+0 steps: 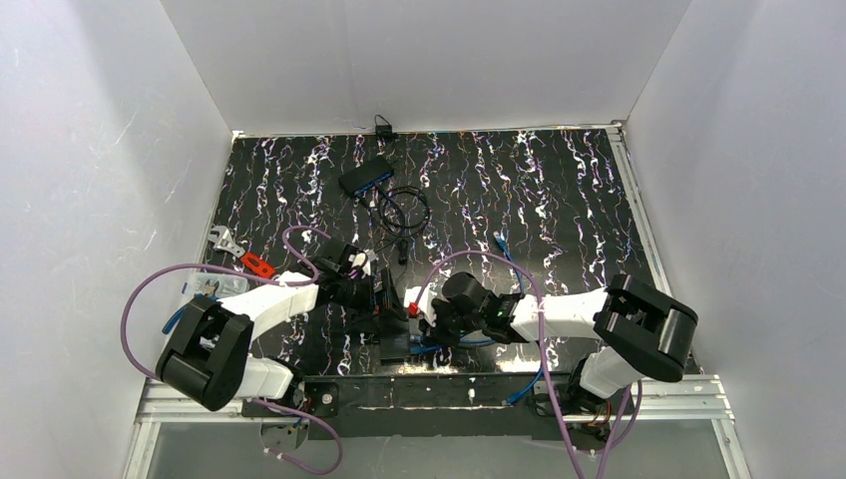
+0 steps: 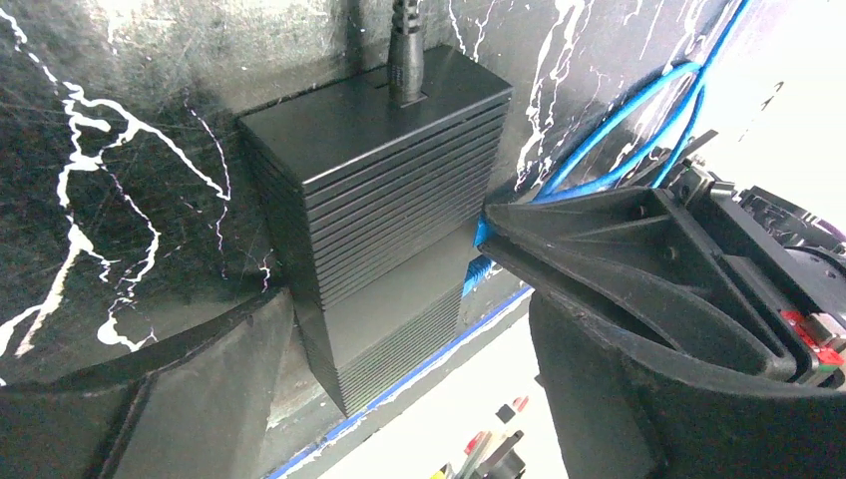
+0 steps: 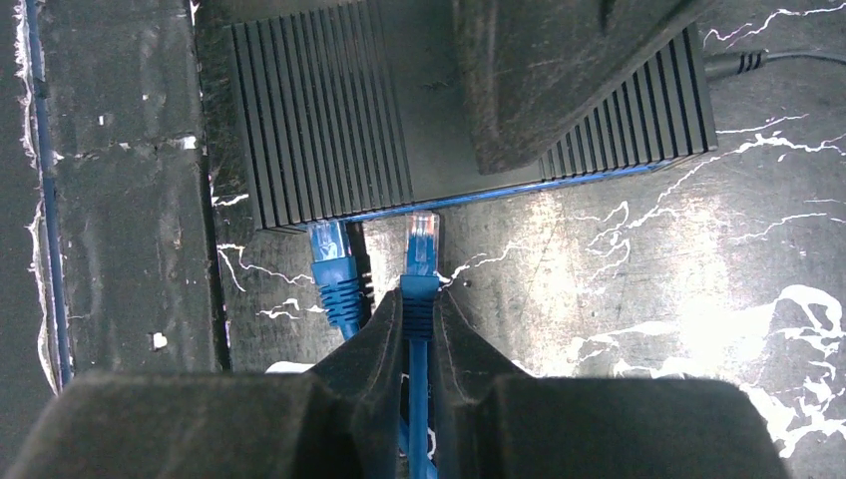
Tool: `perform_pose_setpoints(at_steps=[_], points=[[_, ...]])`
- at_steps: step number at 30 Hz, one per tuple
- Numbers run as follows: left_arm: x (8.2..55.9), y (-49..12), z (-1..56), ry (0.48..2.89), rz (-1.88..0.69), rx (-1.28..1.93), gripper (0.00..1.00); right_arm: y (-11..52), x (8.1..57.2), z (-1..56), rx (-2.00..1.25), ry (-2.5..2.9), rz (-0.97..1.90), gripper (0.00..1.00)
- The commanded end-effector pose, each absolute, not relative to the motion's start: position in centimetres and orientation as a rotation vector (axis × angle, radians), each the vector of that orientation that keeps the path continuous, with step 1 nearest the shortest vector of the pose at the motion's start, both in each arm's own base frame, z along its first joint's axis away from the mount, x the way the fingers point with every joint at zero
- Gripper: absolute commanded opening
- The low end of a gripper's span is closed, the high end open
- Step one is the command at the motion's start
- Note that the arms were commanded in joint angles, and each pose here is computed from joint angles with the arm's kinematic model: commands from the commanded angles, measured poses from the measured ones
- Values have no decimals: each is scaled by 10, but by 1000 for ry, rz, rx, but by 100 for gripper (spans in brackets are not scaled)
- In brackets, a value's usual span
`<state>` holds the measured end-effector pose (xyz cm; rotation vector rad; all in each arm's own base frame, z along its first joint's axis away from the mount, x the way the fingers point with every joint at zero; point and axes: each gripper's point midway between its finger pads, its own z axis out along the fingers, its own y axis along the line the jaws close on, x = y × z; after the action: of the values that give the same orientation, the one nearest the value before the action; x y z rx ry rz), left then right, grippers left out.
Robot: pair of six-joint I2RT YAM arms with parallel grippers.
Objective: Insert the plug into the switch port
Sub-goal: Insert the connector into the switch port.
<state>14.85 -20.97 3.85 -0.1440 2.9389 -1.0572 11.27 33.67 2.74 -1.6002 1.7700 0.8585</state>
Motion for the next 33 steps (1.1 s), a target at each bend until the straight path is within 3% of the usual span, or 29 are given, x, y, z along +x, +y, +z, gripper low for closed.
perform_pose_setpoints(at_steps=[1,8,16,33], points=[[147,-207,32,2967,-1033,-93,83,352,107,53,-1558,1639,930,1],[148,-210,31,2979,-1053,-67,64,351,98,56,-1541,1629,934,1],[149,-212,30,2992,-1059,-56,44,333,132,46,-1454,1705,676,1],[148,-211,27,3006,-1054,-56,37,342,132,55,-1419,1650,726,1]])
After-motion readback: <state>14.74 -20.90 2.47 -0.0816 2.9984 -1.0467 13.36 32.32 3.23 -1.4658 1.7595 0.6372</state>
